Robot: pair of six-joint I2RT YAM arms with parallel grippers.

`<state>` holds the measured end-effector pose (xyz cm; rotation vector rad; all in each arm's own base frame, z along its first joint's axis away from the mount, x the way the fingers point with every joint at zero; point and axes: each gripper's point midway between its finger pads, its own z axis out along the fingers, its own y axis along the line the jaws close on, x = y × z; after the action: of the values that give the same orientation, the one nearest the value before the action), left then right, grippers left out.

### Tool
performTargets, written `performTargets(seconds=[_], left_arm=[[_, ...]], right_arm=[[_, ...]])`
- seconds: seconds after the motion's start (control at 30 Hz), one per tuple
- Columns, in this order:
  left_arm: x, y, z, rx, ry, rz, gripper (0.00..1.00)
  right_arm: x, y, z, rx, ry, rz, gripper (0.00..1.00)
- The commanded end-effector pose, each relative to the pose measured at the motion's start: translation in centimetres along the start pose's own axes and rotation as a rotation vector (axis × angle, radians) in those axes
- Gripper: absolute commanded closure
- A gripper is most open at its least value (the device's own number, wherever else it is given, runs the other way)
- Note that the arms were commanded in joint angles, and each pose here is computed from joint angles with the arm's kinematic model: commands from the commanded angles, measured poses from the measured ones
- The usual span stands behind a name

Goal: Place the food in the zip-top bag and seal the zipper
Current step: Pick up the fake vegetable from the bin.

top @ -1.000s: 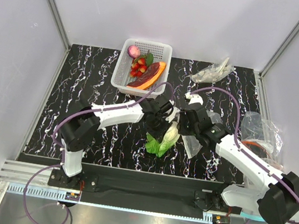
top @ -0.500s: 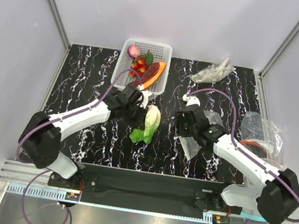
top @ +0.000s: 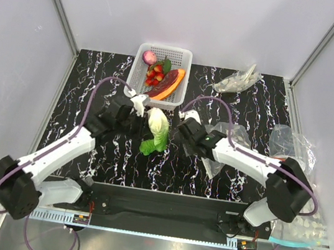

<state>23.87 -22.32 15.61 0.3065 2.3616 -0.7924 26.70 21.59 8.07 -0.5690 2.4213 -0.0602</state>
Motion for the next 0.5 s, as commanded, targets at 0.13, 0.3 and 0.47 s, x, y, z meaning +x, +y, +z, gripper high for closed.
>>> performTargets(seconds=[0.13, 0.3, 0.47], left_arm=[[-3.1, -2.3, -2.7, 0.088, -0.172, 0.02, 0.99], [-3.0, -2.1, -2.6, 0.079, -0.173, 0.028, 0.98], [-3.0, -1.8, -2.9, 0.063, -0.189, 0.023, 0.98]], right_arm=[[-1.1, -1.6, 0.6, 0.322, -0.011, -0.195, 0.54], [-0.6, -2.1, 1.4, 0.47, 0.027, -0.266, 0.54], [-0.4, -2.4, 0.7, 0.495, 0.005, -0.251, 0.5]])
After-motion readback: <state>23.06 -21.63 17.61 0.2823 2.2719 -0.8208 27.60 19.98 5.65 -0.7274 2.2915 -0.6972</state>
